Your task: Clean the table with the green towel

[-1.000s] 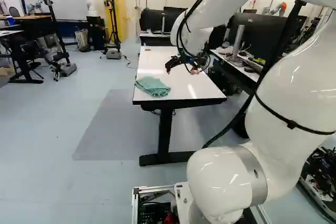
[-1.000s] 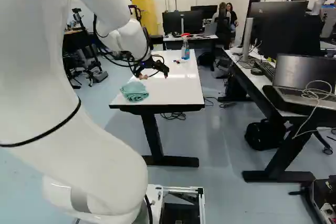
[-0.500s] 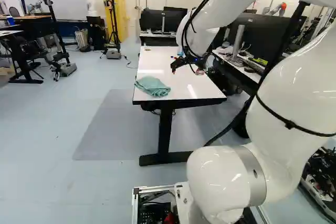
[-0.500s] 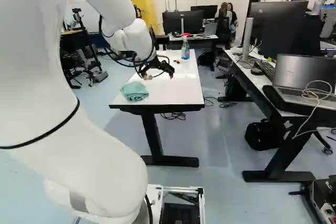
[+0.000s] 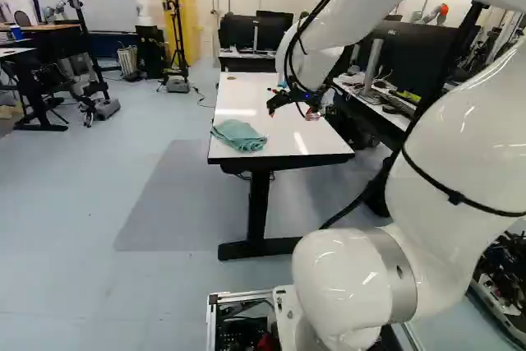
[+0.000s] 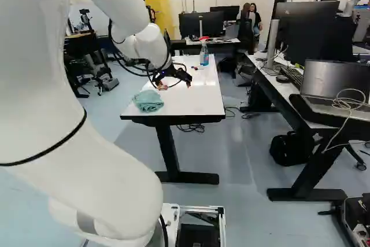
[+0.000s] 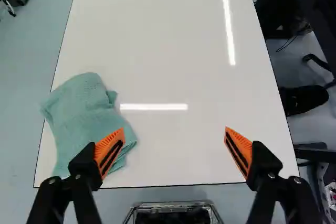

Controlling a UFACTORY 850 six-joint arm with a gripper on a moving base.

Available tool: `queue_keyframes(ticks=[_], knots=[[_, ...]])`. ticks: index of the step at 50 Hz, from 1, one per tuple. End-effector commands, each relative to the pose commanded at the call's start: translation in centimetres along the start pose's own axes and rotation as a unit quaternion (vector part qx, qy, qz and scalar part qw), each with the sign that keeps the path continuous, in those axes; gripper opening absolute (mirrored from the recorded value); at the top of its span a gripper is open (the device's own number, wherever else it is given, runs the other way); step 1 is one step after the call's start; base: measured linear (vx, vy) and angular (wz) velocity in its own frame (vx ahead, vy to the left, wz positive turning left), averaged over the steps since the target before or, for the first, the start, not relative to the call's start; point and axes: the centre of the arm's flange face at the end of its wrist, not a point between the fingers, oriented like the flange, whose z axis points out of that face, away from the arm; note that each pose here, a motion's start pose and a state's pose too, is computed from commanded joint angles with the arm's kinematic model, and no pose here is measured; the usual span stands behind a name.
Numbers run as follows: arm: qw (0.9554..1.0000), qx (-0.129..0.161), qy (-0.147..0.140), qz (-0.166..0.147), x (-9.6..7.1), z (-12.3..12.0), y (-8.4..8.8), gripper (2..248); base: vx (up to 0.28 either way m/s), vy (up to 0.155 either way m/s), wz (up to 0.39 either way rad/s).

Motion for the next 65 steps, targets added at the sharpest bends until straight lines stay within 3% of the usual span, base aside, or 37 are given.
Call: queue_keyframes(ticks=[34,65], knots=[[0.9986,0.003,0.053,-0.003,-3.7,0.9,-0.3,247,0.000,0.000,0.000],[0.9910,0.007,0.133,-0.007,-9.7,1.6,-0.8,247,0.000,0.000,0.000]])
